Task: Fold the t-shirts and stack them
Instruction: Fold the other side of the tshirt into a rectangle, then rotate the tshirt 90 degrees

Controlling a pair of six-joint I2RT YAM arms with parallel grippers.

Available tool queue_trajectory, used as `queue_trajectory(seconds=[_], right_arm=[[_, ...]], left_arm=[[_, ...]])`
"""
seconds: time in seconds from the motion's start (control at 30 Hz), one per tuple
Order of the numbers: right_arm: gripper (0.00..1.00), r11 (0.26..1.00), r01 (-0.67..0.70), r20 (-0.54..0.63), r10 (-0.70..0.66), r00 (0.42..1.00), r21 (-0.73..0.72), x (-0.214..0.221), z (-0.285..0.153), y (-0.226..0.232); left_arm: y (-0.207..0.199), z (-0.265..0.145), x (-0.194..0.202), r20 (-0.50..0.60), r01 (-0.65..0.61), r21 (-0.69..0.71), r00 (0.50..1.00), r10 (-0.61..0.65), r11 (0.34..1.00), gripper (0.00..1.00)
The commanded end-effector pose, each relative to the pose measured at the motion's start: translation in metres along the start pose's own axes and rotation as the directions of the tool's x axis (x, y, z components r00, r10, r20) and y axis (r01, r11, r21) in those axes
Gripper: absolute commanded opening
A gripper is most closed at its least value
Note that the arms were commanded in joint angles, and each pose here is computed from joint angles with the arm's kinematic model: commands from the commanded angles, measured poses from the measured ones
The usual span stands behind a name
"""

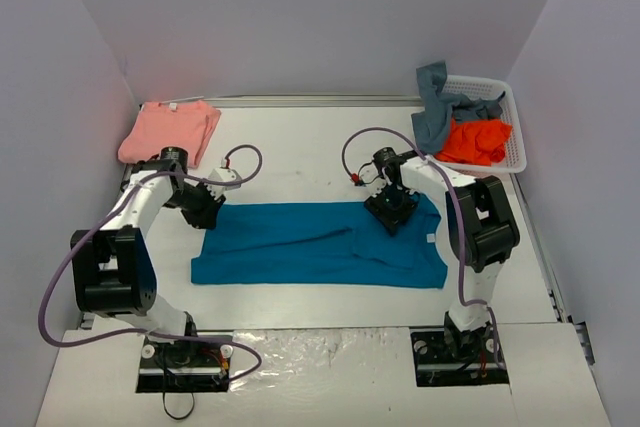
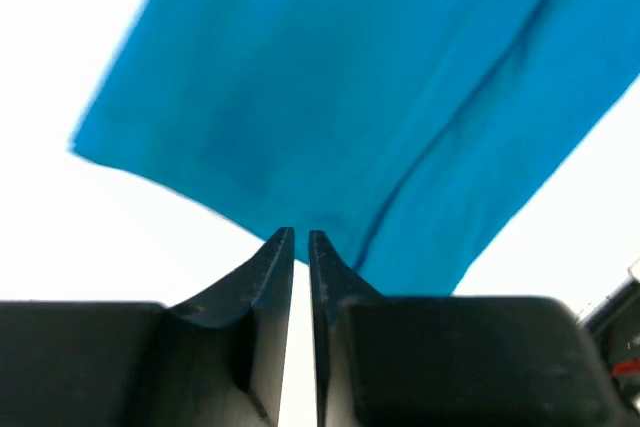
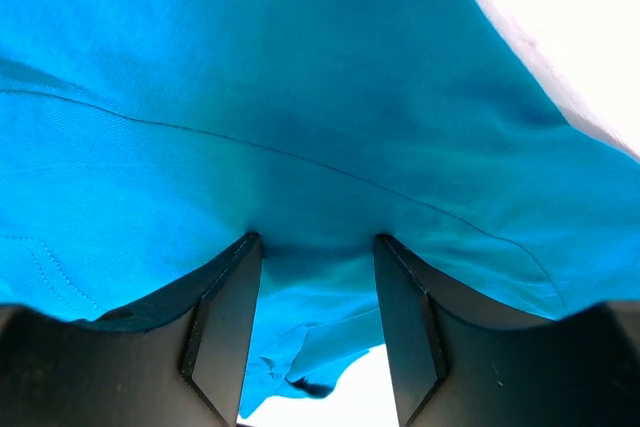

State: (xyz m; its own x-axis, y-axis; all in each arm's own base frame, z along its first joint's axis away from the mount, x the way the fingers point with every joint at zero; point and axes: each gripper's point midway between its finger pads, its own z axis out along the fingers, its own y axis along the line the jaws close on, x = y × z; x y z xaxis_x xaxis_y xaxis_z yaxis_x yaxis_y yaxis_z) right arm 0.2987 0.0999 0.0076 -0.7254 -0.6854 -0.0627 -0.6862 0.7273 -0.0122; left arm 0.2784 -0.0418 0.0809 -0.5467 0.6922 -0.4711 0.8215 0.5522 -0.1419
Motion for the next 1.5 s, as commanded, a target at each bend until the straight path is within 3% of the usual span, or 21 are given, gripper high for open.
queue_trajectory(seconds=[0.0, 0.07, 0.17, 0.4, 0.43, 0.57, 0.63, 0.83, 1.13, 1.27, 1.47], right_arm=[[0.45, 1.0, -0.011, -0.033, 0.012, 0.999, 0.025, 0.018, -0.008, -0.006], [0.45, 0.999, -0.009, -0.012, 0.01, 1.0, 0.038, 0.017, -0.018, -0.007], [0.45, 0.998, -0.011, -0.002, 0.012, 1.0, 0.064, 0.02, -0.027, -0.011], [0.41, 0.999, -0.013, 0.023, 0.012, 1.0, 0.049, 0.028, -0.036, -0.005], [0.38, 0.999, -0.013, 0.025, 0.012, 1.0, 0.041, 0.029, -0.036, -0.004], [0.08, 0.999, -0.011, 0.001, 0.011, 1.0, 0.043, 0.036, -0.034, -0.004], [0.0, 0.999, -0.008, -0.028, 0.008, 1.0, 0.035, 0.043, -0.028, -0.002], [0.0, 1.0, -0.008, -0.092, 0.008, 0.996, -0.007, 0.053, -0.01, 0.002], [0.0, 0.999, -0.006, -0.125, 0.0, 0.992, -0.043, 0.029, 0.016, -0.013], [0.0, 0.999, -0.033, -0.101, 0.03, 0.994, -0.023, 0.002, 0.025, -0.038], [0.0, 0.995, -0.103, 0.042, 0.103, 0.994, -0.002, -0.072, 0.03, -0.084]], left_arm=[[0.016, -0.015, -0.028, 0.059, 0.032, -0.087, 0.998, -0.027, 0.996, 0.08], [0.02, -0.007, -0.029, 0.037, 0.038, -0.076, 0.999, -0.035, 0.996, 0.03], [0.015, 0.011, -0.03, -0.03, 0.012, -0.052, 0.999, -0.014, 0.999, 0.03], [0.016, 0.035, -0.037, -0.043, -0.004, -0.058, 0.999, 0.001, 0.998, 0.02], [0.015, 0.037, -0.038, -0.044, -0.005, -0.057, 0.999, 0.002, 0.998, 0.03], [0.019, 0.052, -0.036, -0.085, -0.014, -0.059, 0.996, 0.009, 0.998, 0.02], [0.022, 0.058, -0.033, -0.1, -0.009, -0.056, 0.995, 0.003, 0.998, 0.02], [0.021, 0.07, -0.024, -0.145, -0.019, -0.054, 0.989, 0.011, 0.998, 0.03], [0.023, 0.081, -0.004, -0.202, -0.014, -0.067, 0.979, 0.0, 0.998, 0.02], [0.022, 0.087, 0.004, -0.217, -0.004, -0.076, 0.976, -0.013, 0.997, 0.02], [0.019, 0.091, 0.007, -0.232, 0.024, -0.083, 0.972, -0.043, 0.996, 0.02]])
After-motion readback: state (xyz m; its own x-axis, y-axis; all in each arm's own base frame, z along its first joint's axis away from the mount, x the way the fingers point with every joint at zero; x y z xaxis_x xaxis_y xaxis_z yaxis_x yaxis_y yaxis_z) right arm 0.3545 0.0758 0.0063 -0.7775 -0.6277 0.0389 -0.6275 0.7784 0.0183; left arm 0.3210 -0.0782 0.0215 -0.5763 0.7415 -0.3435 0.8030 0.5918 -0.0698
